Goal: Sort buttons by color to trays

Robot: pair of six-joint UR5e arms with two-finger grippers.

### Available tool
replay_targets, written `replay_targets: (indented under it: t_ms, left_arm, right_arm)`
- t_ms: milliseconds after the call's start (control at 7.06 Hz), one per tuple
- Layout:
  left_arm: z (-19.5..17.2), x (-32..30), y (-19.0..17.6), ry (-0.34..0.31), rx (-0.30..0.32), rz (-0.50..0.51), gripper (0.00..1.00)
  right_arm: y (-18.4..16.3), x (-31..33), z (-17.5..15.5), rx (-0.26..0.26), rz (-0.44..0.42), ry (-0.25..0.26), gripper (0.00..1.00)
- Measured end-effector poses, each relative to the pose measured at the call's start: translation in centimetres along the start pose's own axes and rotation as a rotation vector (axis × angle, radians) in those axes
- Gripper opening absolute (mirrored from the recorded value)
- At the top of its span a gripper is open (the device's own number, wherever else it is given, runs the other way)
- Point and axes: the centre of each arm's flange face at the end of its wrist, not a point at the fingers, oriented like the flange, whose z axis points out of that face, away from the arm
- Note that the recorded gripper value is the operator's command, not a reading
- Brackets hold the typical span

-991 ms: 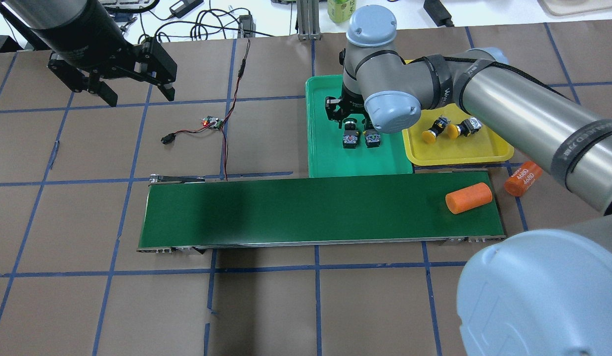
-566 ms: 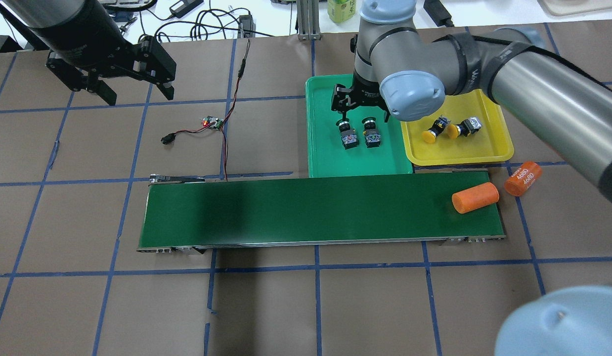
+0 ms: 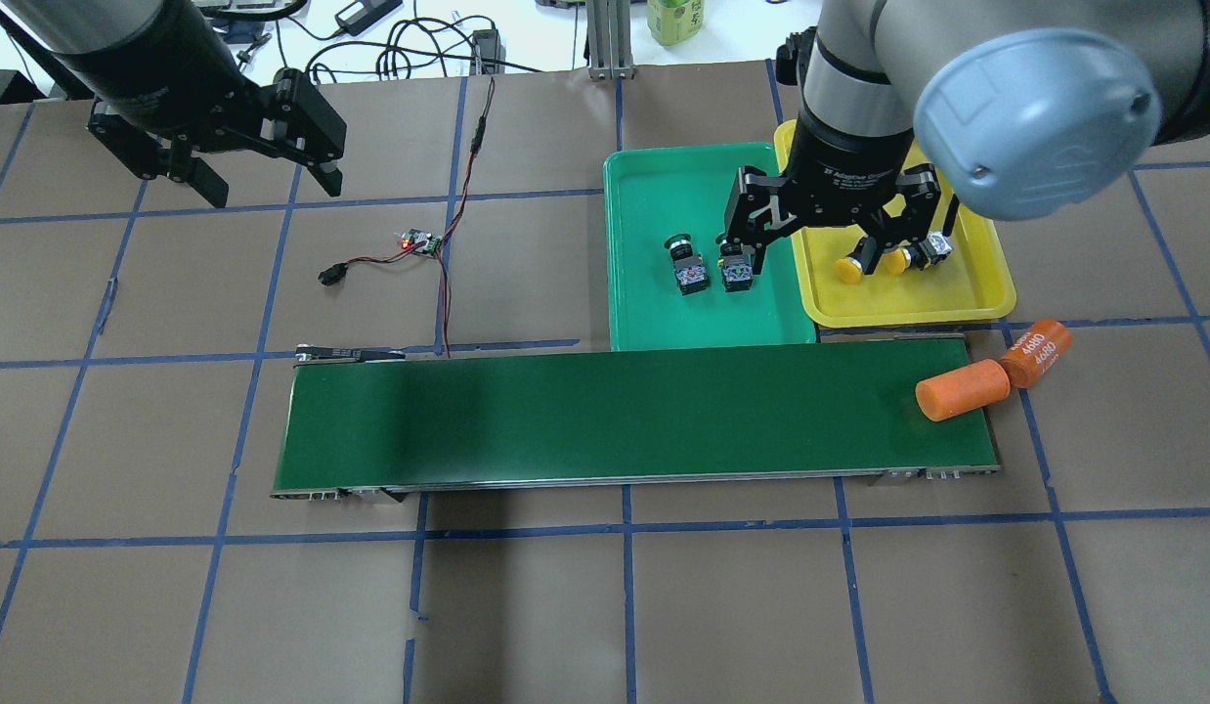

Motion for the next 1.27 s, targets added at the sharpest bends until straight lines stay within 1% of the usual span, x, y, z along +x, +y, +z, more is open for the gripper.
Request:
replay_targets:
  t_ms: [142,283,425,850,1274]
  left_arm:
    - [0.0,0.0,0.0,0.000,0.000,0.000,1.00]
    - [-0.1,0.0,0.0,0.000,0.001,0.000,1.00]
    - [-0.1,0.0,0.0,0.000,0.003,-0.001,1.00]
    - [-0.2,0.0,0.1,0.000,0.004,0.000,1.00]
    - [-0.3,0.0,0.1,0.000,0.005,-0.001,1.00]
  right_arm:
    - [1.3,0.6,-0.1,-0.011,0.000,-0.001,1.00]
    - [2.6,1.5,-0.4,-0.003,-0.019,-0.004,1.00]
    - [3.0,2.8,-0.7,0.010,-0.026,-0.010,1.00]
    - [1.8,7.7,-0.8,0.013,0.053,-0.024,1.00]
    - [2.2,8.1,-1.2,0.019,0.070,-0.021,1.00]
